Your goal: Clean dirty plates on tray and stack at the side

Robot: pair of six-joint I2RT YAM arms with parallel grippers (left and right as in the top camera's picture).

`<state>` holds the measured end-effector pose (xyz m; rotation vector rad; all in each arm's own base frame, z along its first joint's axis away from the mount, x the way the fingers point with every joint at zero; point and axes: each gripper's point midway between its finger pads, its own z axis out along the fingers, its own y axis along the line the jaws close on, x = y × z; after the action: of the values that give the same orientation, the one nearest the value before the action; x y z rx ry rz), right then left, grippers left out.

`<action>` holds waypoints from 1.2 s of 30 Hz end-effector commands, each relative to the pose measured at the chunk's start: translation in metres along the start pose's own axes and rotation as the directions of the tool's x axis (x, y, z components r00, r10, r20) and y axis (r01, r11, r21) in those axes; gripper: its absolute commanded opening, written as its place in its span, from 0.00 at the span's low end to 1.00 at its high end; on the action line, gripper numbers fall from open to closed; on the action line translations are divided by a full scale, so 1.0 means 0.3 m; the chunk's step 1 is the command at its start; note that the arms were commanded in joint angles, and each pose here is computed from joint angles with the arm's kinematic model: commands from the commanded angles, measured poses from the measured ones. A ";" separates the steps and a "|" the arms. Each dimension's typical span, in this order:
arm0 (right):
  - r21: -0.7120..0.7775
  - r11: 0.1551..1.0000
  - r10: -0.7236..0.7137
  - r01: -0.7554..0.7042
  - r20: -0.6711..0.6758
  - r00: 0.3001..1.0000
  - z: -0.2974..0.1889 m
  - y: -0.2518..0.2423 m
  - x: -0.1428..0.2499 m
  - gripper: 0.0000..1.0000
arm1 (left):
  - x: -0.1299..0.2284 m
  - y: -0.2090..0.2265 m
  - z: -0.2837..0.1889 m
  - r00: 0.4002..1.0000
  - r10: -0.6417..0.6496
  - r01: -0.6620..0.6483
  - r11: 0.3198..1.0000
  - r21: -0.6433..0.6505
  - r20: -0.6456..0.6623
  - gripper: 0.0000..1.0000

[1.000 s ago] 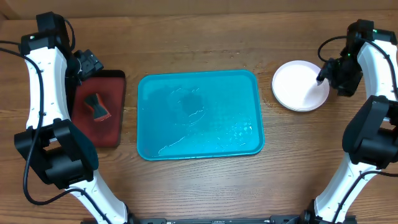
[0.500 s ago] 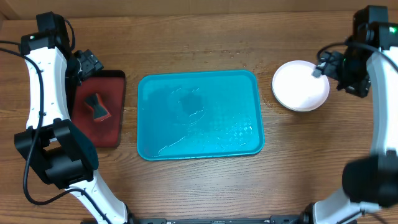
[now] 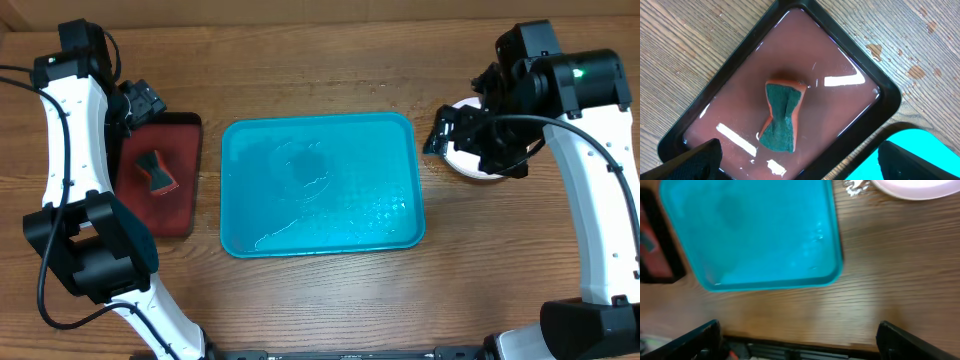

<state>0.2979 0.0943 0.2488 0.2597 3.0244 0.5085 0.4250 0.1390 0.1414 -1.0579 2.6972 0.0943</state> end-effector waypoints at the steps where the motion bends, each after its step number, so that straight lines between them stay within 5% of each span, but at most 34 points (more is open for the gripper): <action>1: -0.056 0.998 -0.003 0.003 -0.002 1.000 -0.009 0.034 0.006 1.00 | -0.007 -0.011 -0.006 1.000 -0.002 0.002 1.000 0.012 0.005 1.00; 12: -0.019 1.000 -0.007 0.007 0.002 1.000 -0.005 0.011 0.005 1.00 | -0.007 -0.011 -0.006 1.000 -0.002 0.002 1.000 0.012 0.005 1.00; 18: -0.047 0.995 -0.072 0.082 0.188 0.979 -0.082 0.055 -0.056 1.00 | -0.007 -0.011 -0.006 1.000 -0.002 0.002 1.000 0.012 0.005 1.00; 28: -0.059 0.972 -0.168 0.229 0.508 0.845 -0.216 0.081 0.027 1.00 | -0.007 -0.011 -0.006 1.000 -0.002 0.002 1.000 0.012 0.005 1.00; 36: -0.061 0.956 -0.165 0.287 0.697 0.698 -0.099 -0.024 0.121 1.00 | -0.007 -0.011 -0.006 1.000 -0.002 0.002 1.000 0.012 0.005 1.00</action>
<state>0.2698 0.0938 0.3034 0.0167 2.2352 0.5367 0.4253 0.1382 0.1413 -1.0573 2.6981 0.0871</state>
